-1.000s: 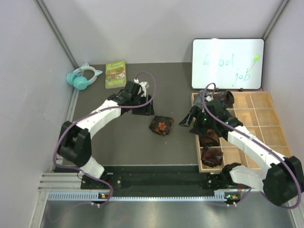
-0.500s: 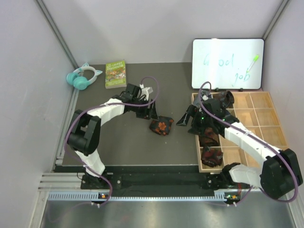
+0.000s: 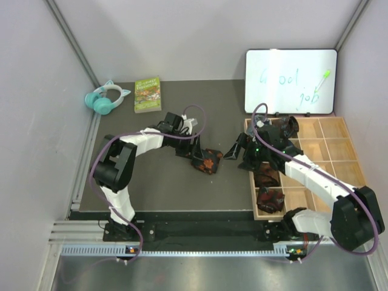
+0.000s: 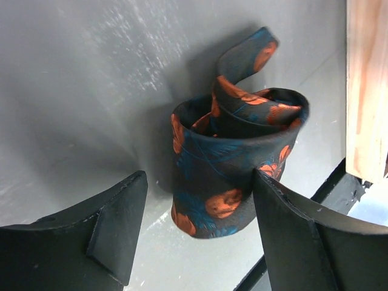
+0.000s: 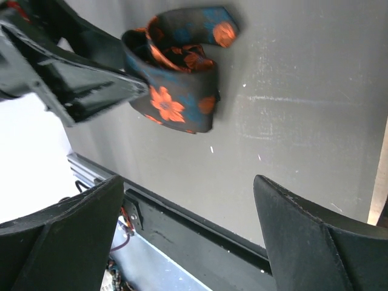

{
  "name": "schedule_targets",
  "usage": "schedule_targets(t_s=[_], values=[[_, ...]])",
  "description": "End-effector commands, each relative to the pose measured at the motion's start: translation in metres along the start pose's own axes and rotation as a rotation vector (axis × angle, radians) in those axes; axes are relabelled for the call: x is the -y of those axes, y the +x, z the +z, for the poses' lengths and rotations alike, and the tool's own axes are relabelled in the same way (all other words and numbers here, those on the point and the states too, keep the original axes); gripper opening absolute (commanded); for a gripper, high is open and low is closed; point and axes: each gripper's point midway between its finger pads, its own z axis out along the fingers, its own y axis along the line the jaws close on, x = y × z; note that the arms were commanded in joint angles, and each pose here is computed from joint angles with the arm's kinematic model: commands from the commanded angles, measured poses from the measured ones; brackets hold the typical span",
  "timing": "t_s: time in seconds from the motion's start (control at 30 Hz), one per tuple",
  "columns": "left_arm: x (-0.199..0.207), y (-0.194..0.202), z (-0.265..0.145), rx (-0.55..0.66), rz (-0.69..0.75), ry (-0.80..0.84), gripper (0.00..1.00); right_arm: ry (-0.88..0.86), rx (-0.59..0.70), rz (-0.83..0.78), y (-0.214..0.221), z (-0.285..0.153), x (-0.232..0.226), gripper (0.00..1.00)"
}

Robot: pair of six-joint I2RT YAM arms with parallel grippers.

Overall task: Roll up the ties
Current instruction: Roll the tie at the center of the board, then pick up the tie at the center of the board.

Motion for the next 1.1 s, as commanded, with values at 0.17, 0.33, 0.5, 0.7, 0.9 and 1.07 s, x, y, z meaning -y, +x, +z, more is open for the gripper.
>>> schedule_targets(t_s=[0.17, 0.33, 0.5, 0.7, 0.9, 1.07], values=[[0.005, 0.036, 0.023, -0.035, 0.017, -0.006, 0.66, -0.041, 0.030, -0.037, -0.002, 0.003, -0.003, 0.89], [0.003, 0.050, 0.028, -0.033, -0.019, -0.009, 0.51, -0.035, 0.027, -0.030, 0.001, 0.008, 0.003, 0.89], [0.006, 0.051, 0.030, -0.040, -0.020, -0.019, 0.23, -0.029, 0.033, -0.015, 0.002, 0.010, 0.007, 0.89], [0.016, 0.052, 0.028, -0.030, -0.033, 0.003, 0.00, -0.043, 0.027, -0.005, 0.005, 0.012, 0.008, 0.89], [0.028, 0.038, 0.013, 0.034, -0.044, -0.006, 0.00, -0.130, 0.028, 0.018, 0.005, 0.014, -0.005, 0.89], [0.035, 0.029, 0.013, 0.067, -0.090, 0.018, 0.00, -0.190, -0.021, 0.091, 0.015, 0.028, -0.006, 0.90]])
